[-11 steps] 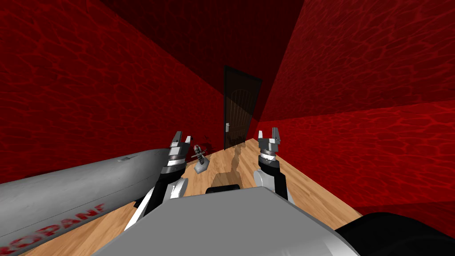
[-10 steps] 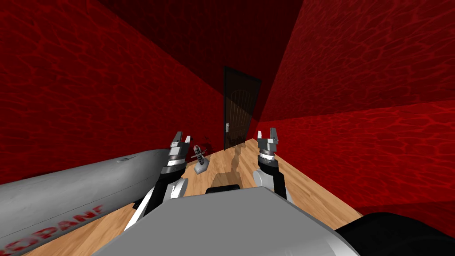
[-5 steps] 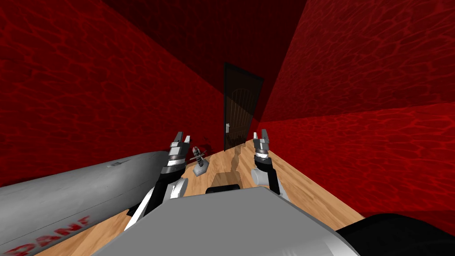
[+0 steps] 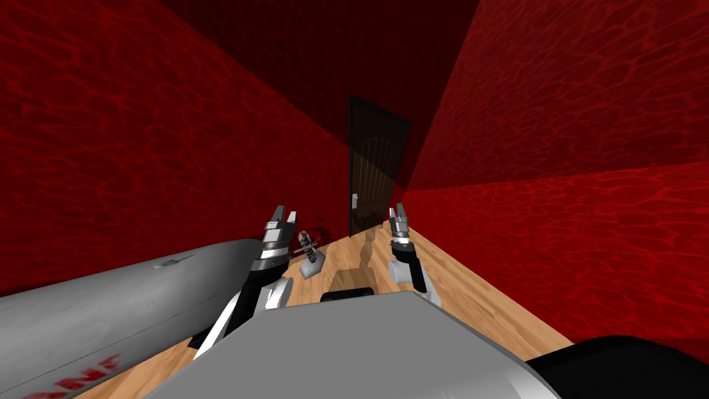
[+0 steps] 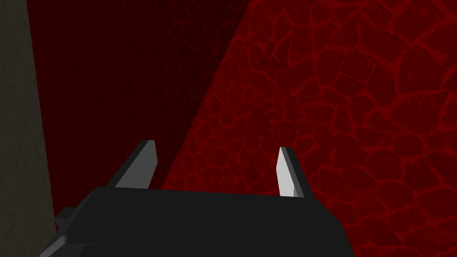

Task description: Pull the door open

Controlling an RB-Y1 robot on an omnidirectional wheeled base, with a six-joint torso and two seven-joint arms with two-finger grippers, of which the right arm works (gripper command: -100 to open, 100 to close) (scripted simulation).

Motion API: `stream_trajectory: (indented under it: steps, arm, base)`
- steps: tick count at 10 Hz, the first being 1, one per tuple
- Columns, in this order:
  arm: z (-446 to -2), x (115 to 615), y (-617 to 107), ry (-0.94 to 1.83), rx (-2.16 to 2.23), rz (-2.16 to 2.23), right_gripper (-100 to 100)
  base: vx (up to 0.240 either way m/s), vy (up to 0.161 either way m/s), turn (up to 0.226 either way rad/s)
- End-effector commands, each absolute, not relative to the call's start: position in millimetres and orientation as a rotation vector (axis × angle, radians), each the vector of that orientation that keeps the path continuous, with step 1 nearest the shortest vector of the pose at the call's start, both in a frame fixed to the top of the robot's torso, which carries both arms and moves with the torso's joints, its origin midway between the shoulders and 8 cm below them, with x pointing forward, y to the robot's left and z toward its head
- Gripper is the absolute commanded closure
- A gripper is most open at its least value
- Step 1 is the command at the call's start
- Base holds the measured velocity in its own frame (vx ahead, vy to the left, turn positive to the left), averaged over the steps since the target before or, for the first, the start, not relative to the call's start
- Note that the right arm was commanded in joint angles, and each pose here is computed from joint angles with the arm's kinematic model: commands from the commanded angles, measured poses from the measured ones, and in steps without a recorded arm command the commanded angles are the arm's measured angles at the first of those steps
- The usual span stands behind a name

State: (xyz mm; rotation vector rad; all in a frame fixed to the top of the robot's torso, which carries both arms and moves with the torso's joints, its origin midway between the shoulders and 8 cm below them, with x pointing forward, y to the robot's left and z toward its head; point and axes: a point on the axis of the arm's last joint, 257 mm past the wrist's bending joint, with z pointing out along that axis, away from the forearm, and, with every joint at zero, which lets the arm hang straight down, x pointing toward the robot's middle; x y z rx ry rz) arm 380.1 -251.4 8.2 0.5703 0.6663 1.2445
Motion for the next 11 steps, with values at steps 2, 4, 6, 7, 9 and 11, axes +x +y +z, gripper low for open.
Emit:
stream_trajectory:
  steps: [2, 4, 6, 7, 9, 11]
  arm:
    - [-10, 395, -242, 0.732, 0.541, 1.199, -100]
    - [-24, 407, -236, 0.783, 0.516, 1.162, -100]
    - [-40, 420, -229, 0.838, 0.487, 1.121, -100]
    - [-48, 426, -226, 0.864, 0.471, 1.1, -100]
    - [-56, 433, -223, 0.891, 0.454, 1.079, -100]
    - [-73, 445, -217, 0.946, 0.418, 1.033, -100]
  base:
    - [0.086, 0.004, -0.006]
    - [0.106, 0.014, -0.005]
    - [0.096, 0.002, -0.005]
    - [0.092, 0.003, -0.006]
    - [0.055, 0.004, -0.003]
    - [0.081, -0.003, -0.008]
